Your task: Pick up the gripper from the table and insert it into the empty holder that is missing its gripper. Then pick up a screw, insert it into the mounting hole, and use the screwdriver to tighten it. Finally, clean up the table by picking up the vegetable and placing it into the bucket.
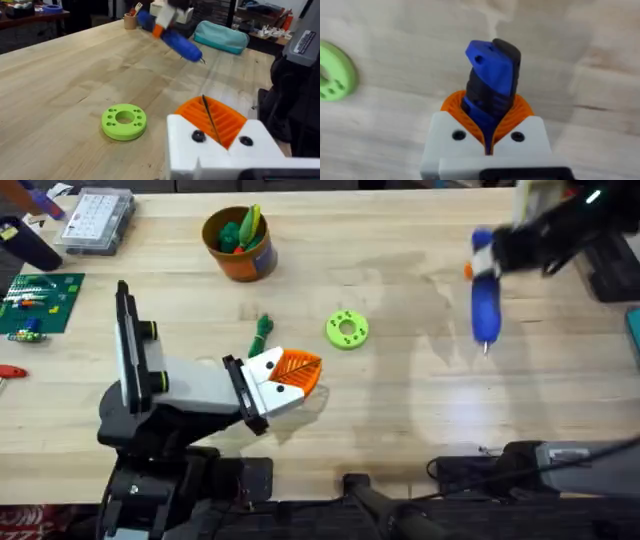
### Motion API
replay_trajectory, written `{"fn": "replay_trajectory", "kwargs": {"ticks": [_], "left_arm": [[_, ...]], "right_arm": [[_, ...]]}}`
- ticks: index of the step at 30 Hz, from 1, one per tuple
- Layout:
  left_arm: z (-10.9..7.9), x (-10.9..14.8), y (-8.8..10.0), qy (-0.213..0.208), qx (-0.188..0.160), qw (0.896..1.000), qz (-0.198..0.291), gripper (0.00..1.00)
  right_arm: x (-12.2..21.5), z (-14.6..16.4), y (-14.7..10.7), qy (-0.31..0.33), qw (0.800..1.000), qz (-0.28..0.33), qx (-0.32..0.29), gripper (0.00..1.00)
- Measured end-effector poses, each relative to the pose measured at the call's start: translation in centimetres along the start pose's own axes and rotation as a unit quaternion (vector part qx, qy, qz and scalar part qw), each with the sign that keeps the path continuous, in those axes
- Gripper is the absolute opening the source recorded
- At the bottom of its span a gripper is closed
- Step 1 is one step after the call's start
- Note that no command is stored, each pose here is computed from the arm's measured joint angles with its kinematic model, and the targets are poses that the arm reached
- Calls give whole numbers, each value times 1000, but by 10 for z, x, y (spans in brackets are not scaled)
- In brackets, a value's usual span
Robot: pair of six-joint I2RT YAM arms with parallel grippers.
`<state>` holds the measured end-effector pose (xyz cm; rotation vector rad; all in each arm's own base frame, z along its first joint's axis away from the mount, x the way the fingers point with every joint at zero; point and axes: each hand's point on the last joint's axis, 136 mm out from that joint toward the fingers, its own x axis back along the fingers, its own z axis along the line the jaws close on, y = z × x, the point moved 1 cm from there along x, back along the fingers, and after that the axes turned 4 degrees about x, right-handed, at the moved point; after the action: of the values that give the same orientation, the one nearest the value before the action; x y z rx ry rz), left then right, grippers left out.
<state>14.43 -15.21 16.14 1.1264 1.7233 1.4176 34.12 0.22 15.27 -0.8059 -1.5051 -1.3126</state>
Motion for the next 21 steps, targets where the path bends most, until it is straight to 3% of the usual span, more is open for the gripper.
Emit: {"fn": "replay_trajectory", "kwargs": {"ticks": [6,12,16,21], "left_arm": [[0,0,0,0,0,1000,0,4],[0,0,0,0,0,1000,0,4],[0,0,0,0,0,1000,0,4],[0,0,0,0,0,1000,0,4]], "right_arm": [[80,24,66,-16,987,-150,53,24],[151,66,119,-10,950,-293,108,24],[194,94,141,4,914,-384,129,24],[243,123,147,47,871,-463,158,24]]}}
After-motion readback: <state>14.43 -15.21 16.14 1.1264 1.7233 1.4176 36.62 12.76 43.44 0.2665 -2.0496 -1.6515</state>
